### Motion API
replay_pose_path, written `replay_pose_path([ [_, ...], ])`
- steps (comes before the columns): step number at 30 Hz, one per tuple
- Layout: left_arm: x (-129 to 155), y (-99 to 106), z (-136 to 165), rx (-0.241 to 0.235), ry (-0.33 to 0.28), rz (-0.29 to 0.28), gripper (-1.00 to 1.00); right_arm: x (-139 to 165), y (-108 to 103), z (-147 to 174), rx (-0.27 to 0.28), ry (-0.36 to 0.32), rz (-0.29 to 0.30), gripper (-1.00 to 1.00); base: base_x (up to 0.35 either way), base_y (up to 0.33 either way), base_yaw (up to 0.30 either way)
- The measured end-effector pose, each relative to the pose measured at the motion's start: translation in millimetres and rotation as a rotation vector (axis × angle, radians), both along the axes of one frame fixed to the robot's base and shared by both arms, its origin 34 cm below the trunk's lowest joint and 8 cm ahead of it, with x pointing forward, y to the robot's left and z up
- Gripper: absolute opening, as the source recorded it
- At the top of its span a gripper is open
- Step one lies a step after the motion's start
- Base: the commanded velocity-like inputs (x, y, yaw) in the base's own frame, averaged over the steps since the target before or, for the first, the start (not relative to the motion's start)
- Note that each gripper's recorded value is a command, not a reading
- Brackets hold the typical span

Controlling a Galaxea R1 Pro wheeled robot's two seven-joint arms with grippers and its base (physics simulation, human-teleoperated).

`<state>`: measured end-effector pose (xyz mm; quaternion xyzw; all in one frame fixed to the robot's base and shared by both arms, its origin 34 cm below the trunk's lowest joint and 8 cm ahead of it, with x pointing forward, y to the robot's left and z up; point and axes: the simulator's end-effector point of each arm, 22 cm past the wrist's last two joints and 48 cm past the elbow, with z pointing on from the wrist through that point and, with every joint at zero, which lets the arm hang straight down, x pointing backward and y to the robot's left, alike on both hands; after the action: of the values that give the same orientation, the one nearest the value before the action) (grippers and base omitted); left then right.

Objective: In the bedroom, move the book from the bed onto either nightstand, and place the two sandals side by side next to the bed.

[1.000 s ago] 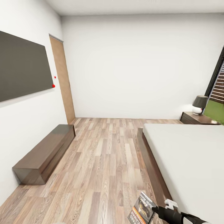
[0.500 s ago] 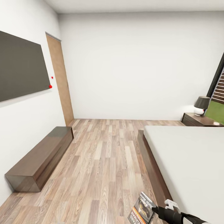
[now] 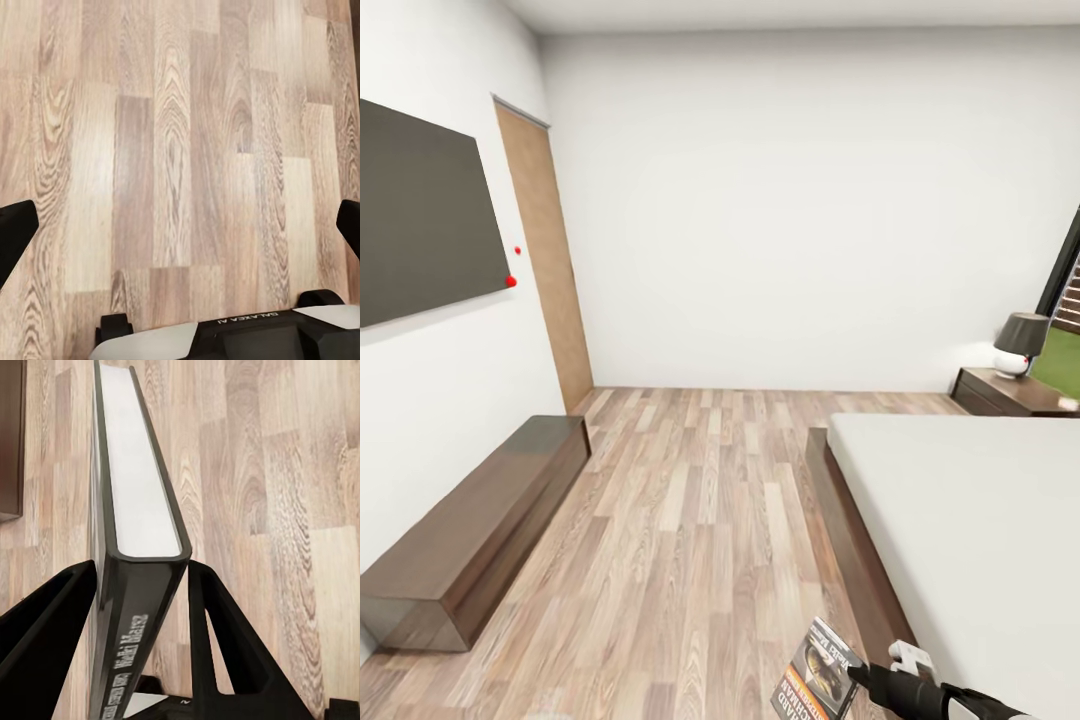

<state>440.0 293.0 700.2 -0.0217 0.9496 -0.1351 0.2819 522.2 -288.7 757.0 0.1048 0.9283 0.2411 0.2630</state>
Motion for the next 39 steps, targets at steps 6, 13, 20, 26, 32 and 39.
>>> replay_pose_path([
  [6, -0.1, -0.1, -0.1, 0.0, 0.0, 0.0, 1.0, 0.0, -0.5, -0.1, -0.001, 0.0, -0.001, -1.0, 0.329, 0.0, 0.0],
  [13, 0.0, -6.5, -0.4, -0.008, 0.0, -0.003, 1.0, 0.0, 0.0, -0.1, 0.0, 0.0, 0.0, -1.0, 0.329, 0.0, 0.0],
  [20, 0.7, -32.6, -0.1, -0.046, 0.001, -0.018, 1.0, -0.1, -0.7, -0.1, -0.001, 0.001, -0.001, -1.0, 0.327, 0.0, 0.0],
  [26, 14.5, -31.8, 5.1, -0.054, 0.014, -0.011, 1.0, -0.1, -0.9, -0.1, -0.001, 0.001, -0.001, -1.0, 0.286, 0.0, 0.0],
  [32, 48.9, -33.5, 28.9, -0.102, -0.009, -0.043, 1.0, -0.1, -0.9, -0.1, -0.001, 0.001, -0.001, -1.0, 0.27, 0.0, 0.0],
  [39, 46.0, -39.5, 40.5, -0.178, -0.023, -0.107, 1.0, -0.2, -0.8, -0.1, -0.001, 0.001, -0.001, -1.0, 0.318, 0.0, 0.0],
])
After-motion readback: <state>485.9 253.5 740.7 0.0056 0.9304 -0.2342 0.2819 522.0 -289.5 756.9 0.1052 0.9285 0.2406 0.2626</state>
